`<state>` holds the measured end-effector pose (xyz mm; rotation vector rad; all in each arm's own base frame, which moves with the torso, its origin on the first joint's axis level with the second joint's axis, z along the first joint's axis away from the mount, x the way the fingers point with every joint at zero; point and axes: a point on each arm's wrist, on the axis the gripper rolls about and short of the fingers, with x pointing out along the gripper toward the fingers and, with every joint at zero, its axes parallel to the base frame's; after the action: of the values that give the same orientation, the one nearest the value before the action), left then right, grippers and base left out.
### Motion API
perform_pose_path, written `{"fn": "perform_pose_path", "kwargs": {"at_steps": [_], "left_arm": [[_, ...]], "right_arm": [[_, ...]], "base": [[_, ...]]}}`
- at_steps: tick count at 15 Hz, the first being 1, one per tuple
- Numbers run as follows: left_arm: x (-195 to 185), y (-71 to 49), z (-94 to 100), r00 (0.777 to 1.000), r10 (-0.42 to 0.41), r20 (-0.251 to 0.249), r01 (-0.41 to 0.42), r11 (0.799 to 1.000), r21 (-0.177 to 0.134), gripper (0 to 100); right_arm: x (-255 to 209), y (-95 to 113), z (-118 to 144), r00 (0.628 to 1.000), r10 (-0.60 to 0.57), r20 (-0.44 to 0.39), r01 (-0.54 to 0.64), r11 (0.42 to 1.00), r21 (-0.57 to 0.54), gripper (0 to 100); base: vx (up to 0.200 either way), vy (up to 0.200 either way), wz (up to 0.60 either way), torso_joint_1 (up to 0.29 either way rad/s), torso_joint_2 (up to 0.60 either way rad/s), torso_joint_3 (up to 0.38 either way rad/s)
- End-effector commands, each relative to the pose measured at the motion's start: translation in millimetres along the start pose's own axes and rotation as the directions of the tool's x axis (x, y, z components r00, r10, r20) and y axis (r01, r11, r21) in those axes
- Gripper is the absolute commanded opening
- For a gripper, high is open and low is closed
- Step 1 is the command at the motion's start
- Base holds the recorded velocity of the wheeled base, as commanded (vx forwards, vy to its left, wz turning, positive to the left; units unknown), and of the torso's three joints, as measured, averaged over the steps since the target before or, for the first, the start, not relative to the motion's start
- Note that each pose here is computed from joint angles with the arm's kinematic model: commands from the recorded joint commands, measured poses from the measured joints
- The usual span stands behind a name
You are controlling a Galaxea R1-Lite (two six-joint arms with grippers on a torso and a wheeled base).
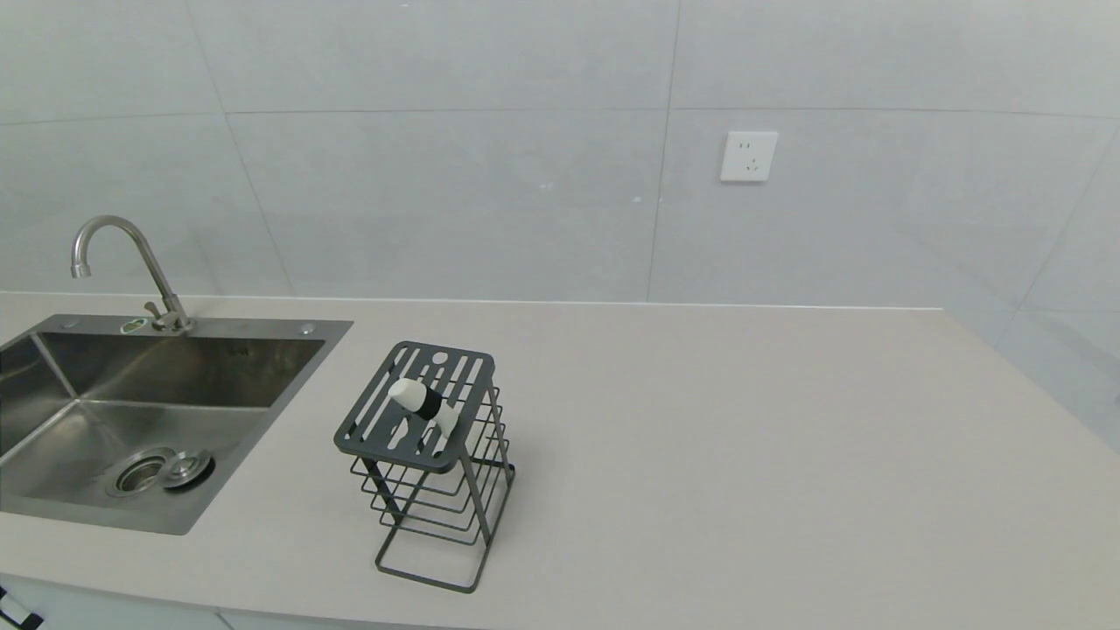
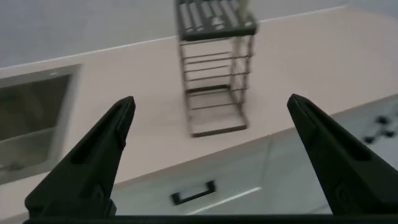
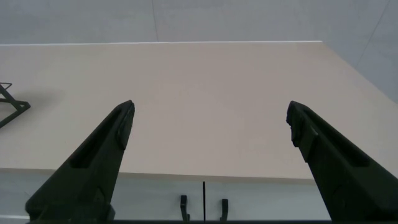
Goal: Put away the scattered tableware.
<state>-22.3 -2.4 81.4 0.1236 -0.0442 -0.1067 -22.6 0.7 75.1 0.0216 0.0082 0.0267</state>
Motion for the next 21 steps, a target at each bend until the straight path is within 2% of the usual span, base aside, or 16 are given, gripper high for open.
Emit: {"fn": "perform_pose_path", "kwargs": {"at_steps": [1, 3, 4, 5, 7, 12, 16, 21], "left_arm": [[-0.8, 0.7, -2.0, 0.999, 0.049, -0.005, -0.049, 0.998, -0.036, 100], [-0.9, 0.7, -5.0, 0.998, 0.061, -0.036, -0.063, 0.996, -0.057, 100], [-0.9, 0.7, -5.4, 0.997, 0.063, -0.039, -0.066, 0.995, -0.075, 100], [-0.9, 0.6, -5.7, 0.997, 0.060, -0.042, -0.063, 0.995, -0.078, 100], [-0.9, 0.6, -5.8, 0.997, 0.058, -0.043, -0.062, 0.994, -0.094, 100], [-0.9, 0.5, -6.0, 0.997, 0.056, -0.045, -0.061, 0.993, -0.100, 100], [-0.9, 0.5, -6.0, 0.998, 0.053, -0.044, -0.058, 0.993, -0.100, 100], [-0.9, 0.5, -6.0, 0.997, 0.055, -0.045, -0.059, 0.993, -0.100, 100]], "right_arm": [[0.0, 0.0, 0.0, 1.000, 0.001, 0.000, -0.001, 1.000, 0.002, 100], [0.0, -0.1, 0.0, 1.000, -0.005, 0.000, 0.005, 1.000, 0.002, 100], [0.0, -0.8, 0.0, 0.999, -0.036, 0.001, 0.036, 0.999, 0.000, 100], [0.0, -1.0, 0.0, 0.999, -0.045, 0.001, 0.045, 0.999, -0.003, 100], [0.1, -0.3, -0.1, 1.000, -0.012, -0.003, 0.012, 1.000, -0.005, 100], [0.1, -0.2, -0.1, 1.000, -0.005, -0.003, 0.005, 1.000, -0.006, 100], [0.1, -0.2, -0.1, 1.000, -0.005, -0.003, 0.005, 1.000, -0.005, 100], [0.1, -0.2, -0.1, 1.000, -0.005, -0.003, 0.005, 1.000, -0.005, 100]], "base": [[0.000, 0.000, 0.00, 0.000, 0.00, 0.000], [0.000, 0.000, 0.00, 0.000, 0.00, 0.000], [0.000, 0.000, 0.00, 0.000, 0.00, 0.000], [0.000, 0.000, 0.00, 0.000, 0.00, 0.000], [0.000, 0.000, 0.00, 0.000, 0.00, 0.000], [0.000, 0.000, 0.00, 0.000, 0.00, 0.000], [0.000, 0.000, -0.60, 0.001, 0.00, 0.002], [0.000, 0.000, 0.00, 0.000, 0.00, 0.000]]}}
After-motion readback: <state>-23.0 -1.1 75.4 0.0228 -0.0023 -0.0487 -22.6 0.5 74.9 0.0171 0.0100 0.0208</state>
